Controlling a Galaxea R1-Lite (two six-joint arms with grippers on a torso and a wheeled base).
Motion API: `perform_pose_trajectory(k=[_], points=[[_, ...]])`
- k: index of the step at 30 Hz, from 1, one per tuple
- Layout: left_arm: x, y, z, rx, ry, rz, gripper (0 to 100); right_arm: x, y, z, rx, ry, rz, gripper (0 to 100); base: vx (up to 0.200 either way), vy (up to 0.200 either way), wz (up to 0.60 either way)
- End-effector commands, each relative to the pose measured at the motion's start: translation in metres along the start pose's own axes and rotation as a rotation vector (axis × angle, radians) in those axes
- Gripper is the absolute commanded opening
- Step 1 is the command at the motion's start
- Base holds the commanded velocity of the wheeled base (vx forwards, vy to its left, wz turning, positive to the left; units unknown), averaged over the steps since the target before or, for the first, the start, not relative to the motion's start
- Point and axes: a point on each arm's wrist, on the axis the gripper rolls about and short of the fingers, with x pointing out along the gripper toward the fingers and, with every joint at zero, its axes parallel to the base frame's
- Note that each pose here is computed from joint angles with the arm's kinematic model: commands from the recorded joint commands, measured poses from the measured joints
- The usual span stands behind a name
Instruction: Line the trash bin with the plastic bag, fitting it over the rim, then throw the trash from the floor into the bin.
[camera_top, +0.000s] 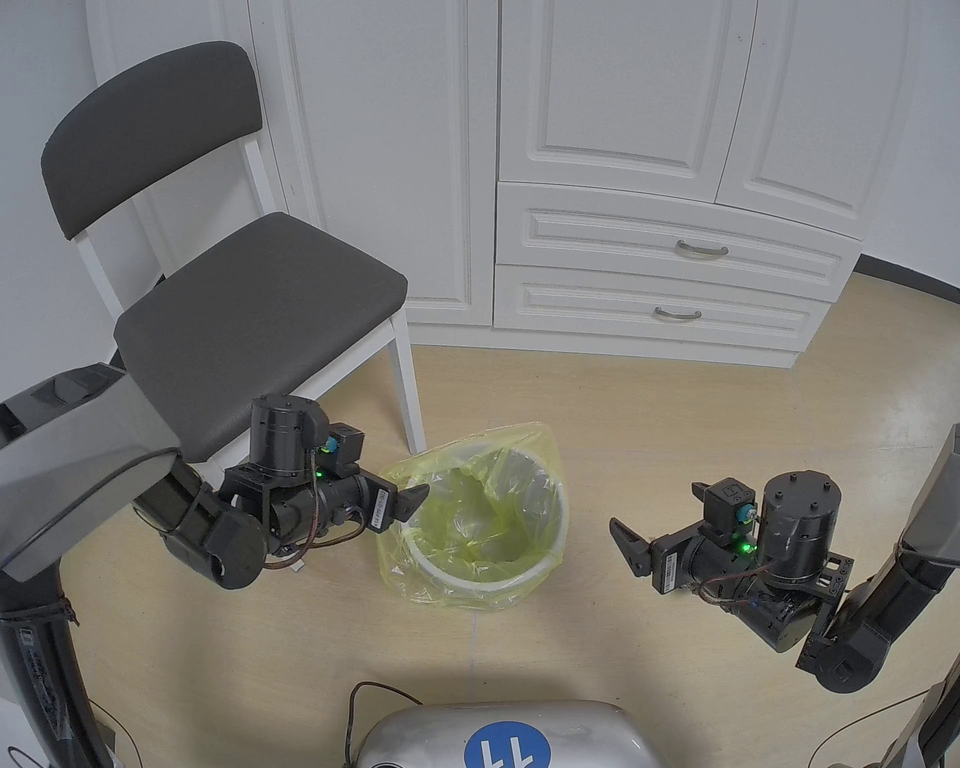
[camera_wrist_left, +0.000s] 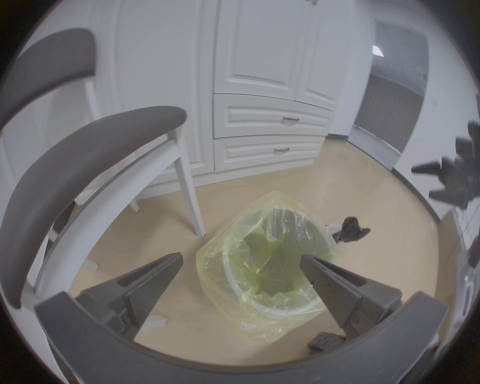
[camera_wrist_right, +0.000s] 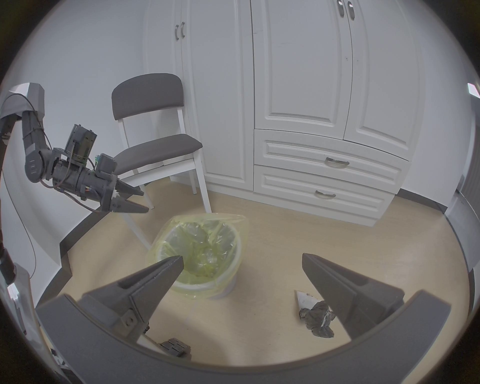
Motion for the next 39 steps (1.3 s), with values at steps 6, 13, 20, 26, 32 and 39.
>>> perform_pose_trajectory(k=[6,13,20,26,32,39], points=[[0.074,-0.012,-0.025,0.189,0.023,-0.025,100,-0.005,-0.011,0.002,-0.012,-0.008,-0.007,100,0.0,0.0,0.0],[0.115,-0.011,-0.037,0.199,-0.006,-0.013,100,-0.006,-0.01,0.001,-0.019,-0.006,0.026,100,0.0,0.0,0.0],[0.137,-0.011,-0.048,0.199,-0.022,-0.008,100,-0.009,-0.011,0.003,-0.015,-0.016,0.05,100,0.0,0.0,0.0],[0.162,-0.009,-0.044,0.192,-0.105,0.073,100,-0.009,-0.011,0.002,-0.016,-0.013,0.05,100,0.0,0.0,0.0],[0.166,-0.009,-0.041,0.191,-0.125,0.077,0,-0.01,-0.011,0.003,-0.015,-0.017,0.05,100,0.0,0.0,0.0],[0.166,-0.009,-0.04,0.191,-0.127,0.077,0,-0.011,-0.012,0.004,-0.014,-0.02,0.05,100,0.0,0.0,0.0]])
